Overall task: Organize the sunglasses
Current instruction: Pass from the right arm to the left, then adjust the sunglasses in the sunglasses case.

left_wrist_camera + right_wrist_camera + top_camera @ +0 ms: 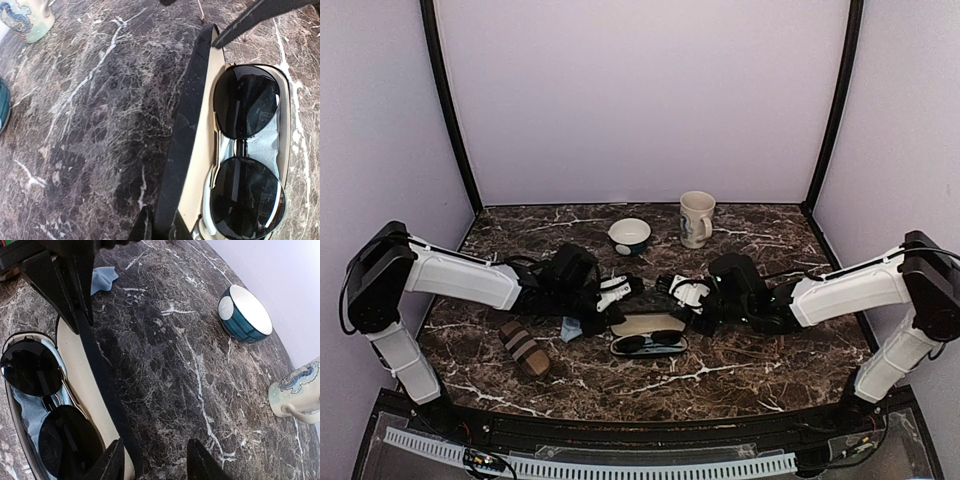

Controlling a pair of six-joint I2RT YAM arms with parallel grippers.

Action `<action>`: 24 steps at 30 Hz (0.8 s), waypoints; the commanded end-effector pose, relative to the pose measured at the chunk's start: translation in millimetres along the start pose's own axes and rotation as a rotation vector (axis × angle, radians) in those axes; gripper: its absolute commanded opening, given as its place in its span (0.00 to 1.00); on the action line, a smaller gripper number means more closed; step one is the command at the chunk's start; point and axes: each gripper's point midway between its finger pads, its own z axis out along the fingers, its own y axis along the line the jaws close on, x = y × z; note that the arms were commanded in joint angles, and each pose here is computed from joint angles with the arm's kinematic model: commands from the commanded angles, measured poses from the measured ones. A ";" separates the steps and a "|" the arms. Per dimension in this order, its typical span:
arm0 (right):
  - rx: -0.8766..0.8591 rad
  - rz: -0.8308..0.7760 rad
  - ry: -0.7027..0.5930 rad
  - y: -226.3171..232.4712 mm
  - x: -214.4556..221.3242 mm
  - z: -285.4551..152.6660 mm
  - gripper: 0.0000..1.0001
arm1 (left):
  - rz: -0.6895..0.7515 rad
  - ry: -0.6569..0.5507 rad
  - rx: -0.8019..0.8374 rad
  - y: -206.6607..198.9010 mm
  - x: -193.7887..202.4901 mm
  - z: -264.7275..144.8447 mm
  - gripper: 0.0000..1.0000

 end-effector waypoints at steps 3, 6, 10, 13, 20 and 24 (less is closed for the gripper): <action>0.044 0.158 -0.137 -23.9 -30.1 -25.0 0.45 | 0.030 -0.096 -0.138 14.8 -25.5 -25.2 0.00; 0.034 0.238 -0.162 -26.3 -32.1 -34.8 0.46 | 0.046 -0.102 -0.197 17.9 -26.9 -29.9 0.00; 0.034 0.394 -0.135 -28.1 -26.8 -38.0 0.49 | 0.049 -0.108 -0.284 23.5 -25.7 -34.1 0.00; 0.028 0.562 -0.060 -25.8 -13.4 -30.2 0.51 | 0.036 -0.109 -0.349 27.4 -24.8 -35.9 0.00; -0.021 0.904 -0.014 -3.8 10.8 -8.0 0.54 | -0.010 -0.096 -0.464 33.6 -22.9 -34.6 0.00; -0.015 0.986 0.019 0.5 20.7 5.1 0.54 | -0.021 -0.107 -0.474 30.8 -23.4 -33.6 0.00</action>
